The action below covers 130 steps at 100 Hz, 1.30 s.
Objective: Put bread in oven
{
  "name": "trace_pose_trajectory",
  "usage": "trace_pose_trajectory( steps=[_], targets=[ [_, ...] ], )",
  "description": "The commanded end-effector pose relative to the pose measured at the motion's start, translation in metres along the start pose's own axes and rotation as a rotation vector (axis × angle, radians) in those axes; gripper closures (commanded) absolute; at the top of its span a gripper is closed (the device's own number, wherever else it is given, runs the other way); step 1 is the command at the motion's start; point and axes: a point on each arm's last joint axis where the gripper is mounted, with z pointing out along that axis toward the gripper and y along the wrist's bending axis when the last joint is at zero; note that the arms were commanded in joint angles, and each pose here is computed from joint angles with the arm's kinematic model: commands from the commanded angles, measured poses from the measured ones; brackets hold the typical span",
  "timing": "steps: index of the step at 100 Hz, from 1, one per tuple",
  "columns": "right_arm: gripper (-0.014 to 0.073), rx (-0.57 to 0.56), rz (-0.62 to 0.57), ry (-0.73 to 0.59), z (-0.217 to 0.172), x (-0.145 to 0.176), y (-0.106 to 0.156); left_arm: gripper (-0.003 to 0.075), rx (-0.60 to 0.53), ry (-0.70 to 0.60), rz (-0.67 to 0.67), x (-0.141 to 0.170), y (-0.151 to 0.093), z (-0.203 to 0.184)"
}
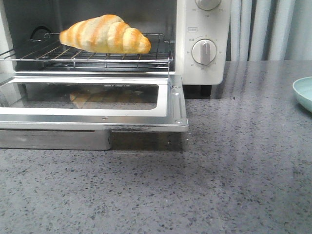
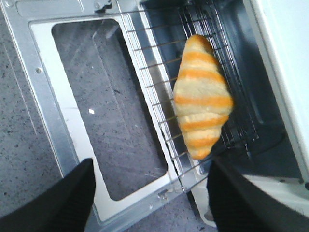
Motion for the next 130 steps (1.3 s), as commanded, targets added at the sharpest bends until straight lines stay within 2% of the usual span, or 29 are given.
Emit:
trace_pose_trajectory(
  steps=[1,8,19,34,48,85,130],
  targets=[
    [0.0155,0.06,0.048,-0.039,-0.029,0.006,-0.023,0.0741,-0.027,-0.136,-0.039,0.0,-0.001,0.001],
    [0.0198,0.062,0.072,-0.005,-0.034,0.012,-0.026,0.0741,-0.048,-0.125,-0.045,0.014,0.0,0.009],
    [0.0328,0.058,0.118,-0.017,-0.045,0.017,-0.031,0.0741,-0.051,-0.154,-0.026,0.026,0.0,0.017],
    [0.0542,0.059,0.152,-0.063,-0.065,0.026,-0.043,0.0741,0.026,-0.177,-0.026,0.028,-0.002,0.019],
    [0.0647,0.065,0.178,-0.1,-0.081,0.034,-0.052,0.0741,0.085,-0.181,-0.033,0.028,-0.004,0.019],
    [0.0657,0.067,0.211,-0.158,-0.098,0.042,-0.061,0.0741,0.098,-0.181,-0.034,0.028,-0.004,0.019],
    [0.0657,0.106,0.193,-0.106,-0.092,0.05,-0.064,0.0741,0.098,-0.183,-0.034,0.028,-0.004,0.019]
  ],
)
